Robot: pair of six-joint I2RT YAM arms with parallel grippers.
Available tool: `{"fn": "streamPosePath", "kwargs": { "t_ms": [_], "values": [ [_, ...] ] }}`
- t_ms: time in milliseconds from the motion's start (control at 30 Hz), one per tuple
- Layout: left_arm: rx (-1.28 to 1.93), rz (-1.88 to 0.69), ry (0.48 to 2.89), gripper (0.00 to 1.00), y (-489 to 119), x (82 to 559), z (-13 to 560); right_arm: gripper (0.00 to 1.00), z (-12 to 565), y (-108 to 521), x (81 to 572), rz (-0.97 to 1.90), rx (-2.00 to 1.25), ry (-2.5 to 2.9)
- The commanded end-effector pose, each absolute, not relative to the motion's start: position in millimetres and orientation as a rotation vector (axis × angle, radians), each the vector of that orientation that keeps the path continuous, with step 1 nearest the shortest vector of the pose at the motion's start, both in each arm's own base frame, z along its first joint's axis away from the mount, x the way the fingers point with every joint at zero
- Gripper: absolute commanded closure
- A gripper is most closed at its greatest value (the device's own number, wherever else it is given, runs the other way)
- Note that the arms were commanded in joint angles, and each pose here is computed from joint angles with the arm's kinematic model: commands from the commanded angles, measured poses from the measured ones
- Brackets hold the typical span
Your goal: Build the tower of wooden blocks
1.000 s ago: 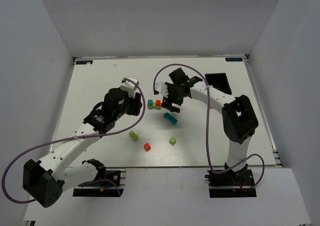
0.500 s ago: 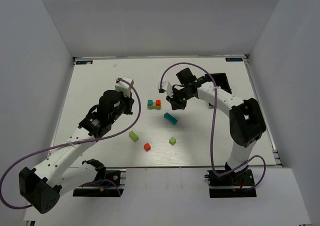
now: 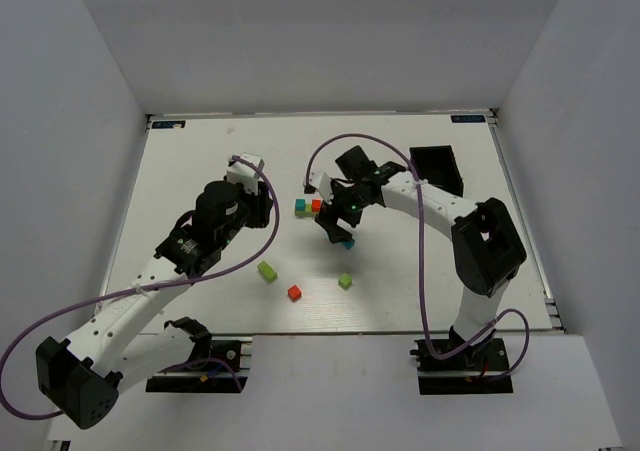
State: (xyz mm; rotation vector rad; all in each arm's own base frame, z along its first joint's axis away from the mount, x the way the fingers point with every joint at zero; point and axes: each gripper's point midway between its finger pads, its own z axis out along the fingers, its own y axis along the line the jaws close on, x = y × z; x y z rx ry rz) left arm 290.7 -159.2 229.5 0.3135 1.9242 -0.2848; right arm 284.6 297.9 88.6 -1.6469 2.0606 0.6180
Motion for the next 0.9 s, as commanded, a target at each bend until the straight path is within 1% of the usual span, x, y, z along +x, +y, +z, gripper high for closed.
{"fn": "streamPosePath", "kwargs": {
  "t_ms": [0,100,200,300,333,367,400,467,500,533,600,633,700,733,800,867],
  "values": [
    [0.285,-0.284,1.889,0.45,-155.3,292.2,238.6,0.10,76.4,297.3,293.7,0.524,-1.585,2.121],
    [0.285,-0.284,1.889,0.45,-155.3,292.2,238.6,0.10,72.8,294.9,298.6,0.478,-1.549,2.144],
    [0.285,-0.284,1.889,0.45,-155.3,292.2,238.6,0.10,81.1,293.9,306.5,0.447,-1.521,2.122],
    [0.285,-0.284,1.889,0.45,-155.3,292.2,238.6,0.10,115.5,285.6,328.9,0.320,-1.419,1.986],
    [0.285,-0.284,1.889,0.45,-155.3,292.2,238.6,0.10,103.0,276.0,322.7,0.306,-1.417,2.002],
    [0.285,-0.284,1.889,0.45,-155.3,292.2,238.6,0.10,125.9,282.8,332.7,0.315,-1.349,1.918],
    [0.293,-0.278,1.887,0.45,-154.9,292.4,238.6,0.10,130.4,280.9,330.8,0.327,-1.329,1.909],
    [0.294,-0.277,1.887,0.45,-154.9,292.4,238.6,0.10,118.5,279.2,324.2,0.353,-1.346,1.930],
    [0.294,-0.277,1.887,0.45,-154.9,292.4,238.6,0.13,109.7,280.6,321.5,0.375,-1.368,1.954],
    [0.294,-0.277,1.887,0.45,-154.9,292.4,238.6,0.21,109.8,284.1,317.5,0.408,-1.389,1.965],
    [0.294,-0.277,1.887,0.45,-154.9,292.4,238.6,0.39,104.0,287.6,315.7,0.433,-1.418,2.006],
    [0.294,-0.277,1.887,0.45,-154.9,292.4,238.6,0.52,103.9,290.2,313.1,0.468,-1.420,2.008],
    [0.294,-0.277,1.887,0.45,-154.9,292.4,238.6,0.62,100.8,293.0,308.3,0.482,-1.433,2.013],
    [0.294,-0.277,1.887,0.45,-154.9,292.4,238.6,0.69,99.4,293.8,306.9,0.489,-1.437,2.016],
    [0.300,-0.286,1.887,0.45,-156.4,291.7,238.5,0.69,92.0,293.5,305.4,0.493,-1.441,2.050],
    [0.300,-0.286,1.887,0.45,-156.4,291.7,238.5,0.65,81.3,293.3,305.7,0.488,-1.446,2.095]
  ]
}}
